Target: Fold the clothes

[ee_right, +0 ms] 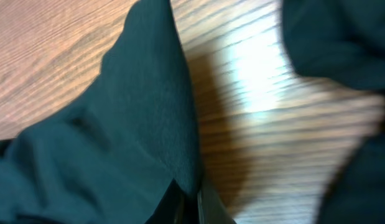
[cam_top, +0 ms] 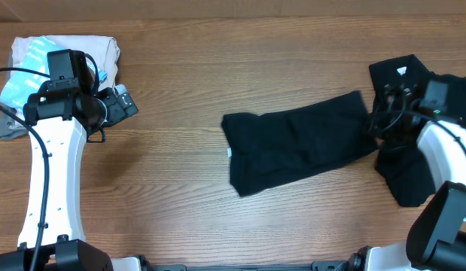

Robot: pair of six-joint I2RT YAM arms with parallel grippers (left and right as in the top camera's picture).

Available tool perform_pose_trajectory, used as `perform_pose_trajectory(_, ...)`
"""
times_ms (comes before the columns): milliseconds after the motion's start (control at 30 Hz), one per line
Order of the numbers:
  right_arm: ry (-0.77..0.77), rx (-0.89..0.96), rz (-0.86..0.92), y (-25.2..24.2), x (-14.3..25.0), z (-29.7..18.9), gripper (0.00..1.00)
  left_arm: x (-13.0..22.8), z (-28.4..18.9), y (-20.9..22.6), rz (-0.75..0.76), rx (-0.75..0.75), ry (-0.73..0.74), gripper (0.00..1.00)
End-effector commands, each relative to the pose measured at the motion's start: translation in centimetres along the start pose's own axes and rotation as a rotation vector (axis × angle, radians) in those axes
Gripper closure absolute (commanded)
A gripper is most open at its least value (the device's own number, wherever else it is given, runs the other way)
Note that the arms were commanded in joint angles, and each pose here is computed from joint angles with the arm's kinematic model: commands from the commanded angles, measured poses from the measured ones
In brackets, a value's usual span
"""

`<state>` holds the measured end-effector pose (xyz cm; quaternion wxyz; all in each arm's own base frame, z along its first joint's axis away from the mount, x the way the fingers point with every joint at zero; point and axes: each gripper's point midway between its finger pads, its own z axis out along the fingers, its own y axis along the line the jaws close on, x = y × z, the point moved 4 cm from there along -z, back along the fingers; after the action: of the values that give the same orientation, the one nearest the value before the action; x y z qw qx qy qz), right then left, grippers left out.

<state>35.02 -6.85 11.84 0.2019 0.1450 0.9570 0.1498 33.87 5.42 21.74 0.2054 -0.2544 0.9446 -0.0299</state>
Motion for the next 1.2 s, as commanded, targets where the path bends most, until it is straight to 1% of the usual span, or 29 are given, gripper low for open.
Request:
perform_pose_trajectory(0,-0.050,0.009,-0.037,0.8,-2.5,-2.0,0.96,-0.6,-0.4,-0.2,-0.012,0.012,-0.016,0.00)
perform_pose_trajectory(233,-0.031,-0.029,-0.137,5.8,-4.2,-5.4,0.96,-0.6,-0.4,-0.2,-0.013,0.012,-0.016,0.00)
perform_pose_trajectory(400,0.023,-0.065,-0.218,10.0,-3.3,-6.3,0.96,-0.6,-0.4,-0.2,-0.013,0.013,-0.017,0.00)
perform_pose_trajectory(767,0.223,-0.125,-0.391,16.7,3.0,-4.5,0.96,-0.6,-0.4,-0.2,-0.013,0.014,-0.017,0.00)
perform_pose_trajectory(1000,0.269,-0.170,-0.512,20.5,6.1,-3.5,0.96,-0.6,-0.4,-0.2,-0.013,0.014,-0.019,0.00)
perform_pose_trajectory(1167,0.295,-0.186,-0.559,21.4,8.2,-1.8,0.96,-0.5,-0.4,-0.2,-0.013,0.016,-0.013,0.00)
